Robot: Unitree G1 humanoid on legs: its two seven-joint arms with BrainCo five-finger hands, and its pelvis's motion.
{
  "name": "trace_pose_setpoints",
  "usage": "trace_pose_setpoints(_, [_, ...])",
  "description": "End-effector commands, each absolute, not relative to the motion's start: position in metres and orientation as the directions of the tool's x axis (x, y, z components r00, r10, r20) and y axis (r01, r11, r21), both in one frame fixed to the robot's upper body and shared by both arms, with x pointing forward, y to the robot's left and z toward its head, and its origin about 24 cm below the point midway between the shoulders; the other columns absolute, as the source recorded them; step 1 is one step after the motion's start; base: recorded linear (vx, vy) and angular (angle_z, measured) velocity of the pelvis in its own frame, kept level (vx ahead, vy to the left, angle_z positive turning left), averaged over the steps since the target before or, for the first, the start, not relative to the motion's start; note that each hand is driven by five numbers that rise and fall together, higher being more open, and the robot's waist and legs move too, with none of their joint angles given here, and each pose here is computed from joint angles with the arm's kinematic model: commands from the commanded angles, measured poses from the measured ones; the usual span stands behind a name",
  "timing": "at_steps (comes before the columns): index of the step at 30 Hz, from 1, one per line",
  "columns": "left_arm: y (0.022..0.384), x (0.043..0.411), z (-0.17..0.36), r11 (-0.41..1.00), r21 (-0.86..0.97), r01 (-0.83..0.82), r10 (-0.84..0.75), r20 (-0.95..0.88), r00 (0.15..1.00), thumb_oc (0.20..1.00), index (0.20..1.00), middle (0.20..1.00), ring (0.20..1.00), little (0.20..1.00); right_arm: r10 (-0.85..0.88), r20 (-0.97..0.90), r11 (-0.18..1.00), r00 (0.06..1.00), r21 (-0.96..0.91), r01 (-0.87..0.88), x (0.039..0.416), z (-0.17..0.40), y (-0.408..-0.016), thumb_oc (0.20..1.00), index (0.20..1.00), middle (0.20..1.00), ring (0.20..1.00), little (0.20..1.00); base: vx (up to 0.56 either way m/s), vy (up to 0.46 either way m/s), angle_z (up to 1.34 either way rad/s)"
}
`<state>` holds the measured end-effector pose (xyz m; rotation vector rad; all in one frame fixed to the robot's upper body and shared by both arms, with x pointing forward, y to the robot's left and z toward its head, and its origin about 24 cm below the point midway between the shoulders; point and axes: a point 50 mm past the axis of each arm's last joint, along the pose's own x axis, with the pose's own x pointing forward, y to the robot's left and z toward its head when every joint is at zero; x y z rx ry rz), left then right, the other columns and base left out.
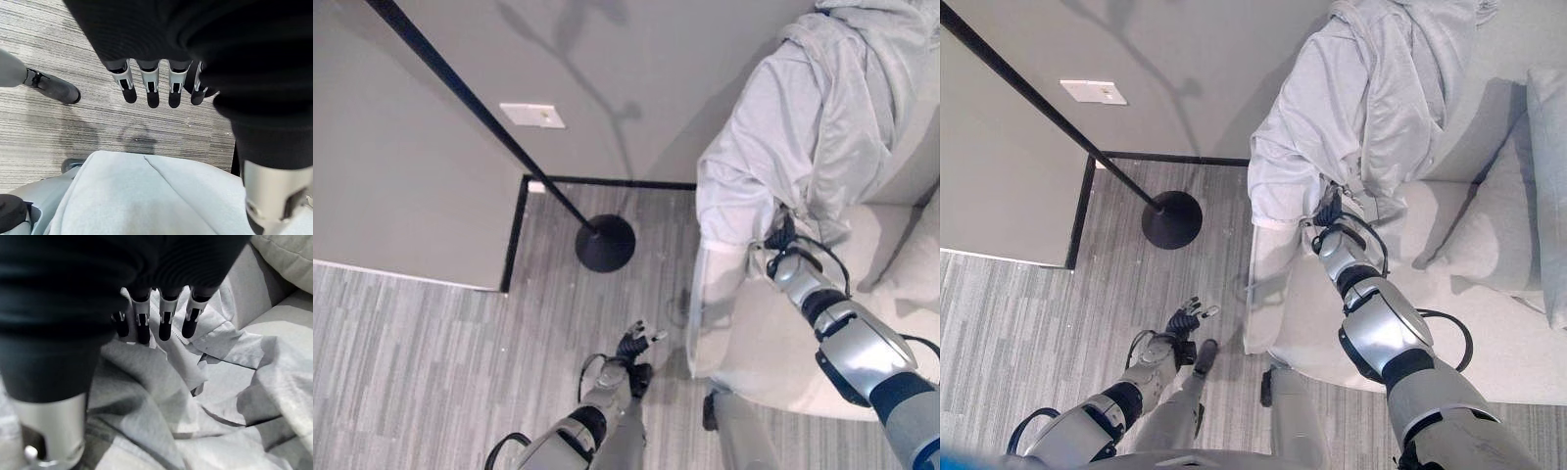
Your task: Hang the clothes on the sofa on the clothes rack.
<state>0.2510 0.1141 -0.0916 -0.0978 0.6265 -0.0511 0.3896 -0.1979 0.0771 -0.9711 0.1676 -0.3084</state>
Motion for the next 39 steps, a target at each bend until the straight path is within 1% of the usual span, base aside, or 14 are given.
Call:
trace_pose_setpoints(1, [0.122,0.274,-0.073,0.995,-0.094,0.026,-0.071,-0.511,0.857,1.000,1.000,1.000,1.000,1.000,-0.331,0.021,0.599,0.944,-0.768,0.227,0.404,0.107,-0.186,0.200,0.200,0.200,0.200,0.200,0.01,-0.006,0.04])
trace_pose_setpoints(2, [0.122,0.274,-0.073,0.995,-0.094,0.026,-0.071,-0.511,0.857,1.000,1.000,1.000,1.000,1.000,-0.331,0.021,0.599,0.944,-0.768,0.227,0.404,0.107,-0.186,0.200,0.200,0.200,0.200,0.200,0.01,-0.019,0.04])
trace_pose_setpoints(3, [0.122,0.272,-0.075,0.995,-0.097,0.022,-0.069,-0.516,0.854,1.000,1.000,1.000,1.000,1.000,-0.325,0.011,0.627,0.946,-0.746,0.224,0.405,0.109,-0.186,0.200,0.200,0.200,0.200,0.200,0.00,0.000,0.00])
trace_pose_setpoints(8, [0.124,0.269,-0.078,0.995,-0.100,0.014,-0.065,-0.527,0.848,1.000,1.000,1.000,1.000,1.000,-0.294,0.025,0.603,0.956,-0.771,0.205,0.404,0.105,-0.186,0.200,0.200,0.200,0.200,0.200,0.00,0.000,0.00])
trace_pose_setpoints(12, [0.130,0.266,-0.081,0.995,-0.097,-0.012,-0.043,-0.543,0.839,1.000,1.000,1.000,1.000,1.000,-0.304,0.016,0.632,0.953,-0.745,0.214,0.403,0.103,-0.188,0.200,0.200,0.200,0.200,0.200,0.00,0.000,0.00])
trace_pose_setpoints(18, [0.144,0.258,-0.089,0.996,-0.069,-0.061,0.011,-0.572,0.820,1.000,1.000,1.000,1.000,1.000,-0.356,0.034,0.682,0.934,-0.674,0.284,0.400,0.102,-0.196,0.200,0.200,0.200,0.200,0.200,-0.01,0.002,0.00])
trace_pose_setpoints(21, [0.153,0.251,-0.094,0.994,-0.050,-0.093,0.046,-0.591,0.805,1.000,1.000,1.000,1.000,1.000,-0.390,0.041,0.723,0.920,-0.605,0.333,0.397,0.099,-0.201,0.200,0.200,0.200,0.200,0.200,-0.02,0.023,-0.01])
trace_pose_setpoints(26, [0.168,0.237,-0.104,0.987,-0.038,-0.157,0.098,-0.628,0.772,1.000,1.000,1.000,1.000,1.000,-0.370,0.070,0.784,0.927,-0.512,0.351,0.390,0.092,-0.193,0.200,0.200,0.200,0.200,0.200,-0.02,0.032,-0.12])
trace_pose_setpoints(28, [0.172,0.226,-0.110,0.981,-0.040,-0.192,0.120,-0.650,0.751,1.000,1.000,1.000,1.000,1.000,-0.324,0.172,0.822,0.930,-0.436,0.367,0.386,0.105,-0.184,0.200,0.200,0.200,0.200,0.200,-0.02,0.041,-0.20])
trace_pose_setpoints(29, [0.172,0.225,-0.110,0.981,-0.040,-0.191,0.120,-0.650,0.750,1.000,1.000,1.000,1.000,1.000,-0.324,0.171,0.822,0.930,-0.437,0.367,0.386,0.104,-0.184,0.200,0.200,0.200,0.200,0.200,-0.02,0.026,-0.29])
trace_pose_setpoints(32, [0.175,0.217,-0.113,0.974,-0.056,-0.220,0.130,-0.655,0.744,1.000,1.000,1.000,1.000,1.000,-0.280,0.296,0.826,0.913,-0.410,0.386,0.376,0.123,-0.183,0.200,0.200,0.200,0.200,0.200,-0.01,0.048,-0.29])
trace_pose_setpoints(36, [0.185,0.210,-0.115,0.975,-0.031,-0.220,0.146,-0.659,0.738,1.000,1.000,1.000,1.000,1.000,-0.295,0.439,0.789,0.849,-0.389,0.475,0.365,0.154,-0.207,0.200,0.200,0.200,0.200,0.200,-0.02,0.075,-0.06])
trace_pose_setpoints(38, [0.190,0.204,-0.118,0.975,-0.019,-0.222,0.151,-0.673,0.724,1.000,1.000,1.000,1.000,1.000,-0.306,0.498,0.770,0.812,-0.373,0.518,0.360,0.170,-0.218,0.200,0.200,0.200,0.200,0.200,-0.02,0.087,-0.20])
trace_pose_setpoints(39, [0.193,0.199,-0.121,0.973,-0.009,-0.229,0.160,-0.686,0.710,1.000,1.000,1.000,1.000,1.000,-0.318,0.542,0.750,0.778,-0.358,0.556,0.357,0.183,-0.226,0.200,0.200,0.200,0.200,0.200,-0.02,0.071,-0.22])
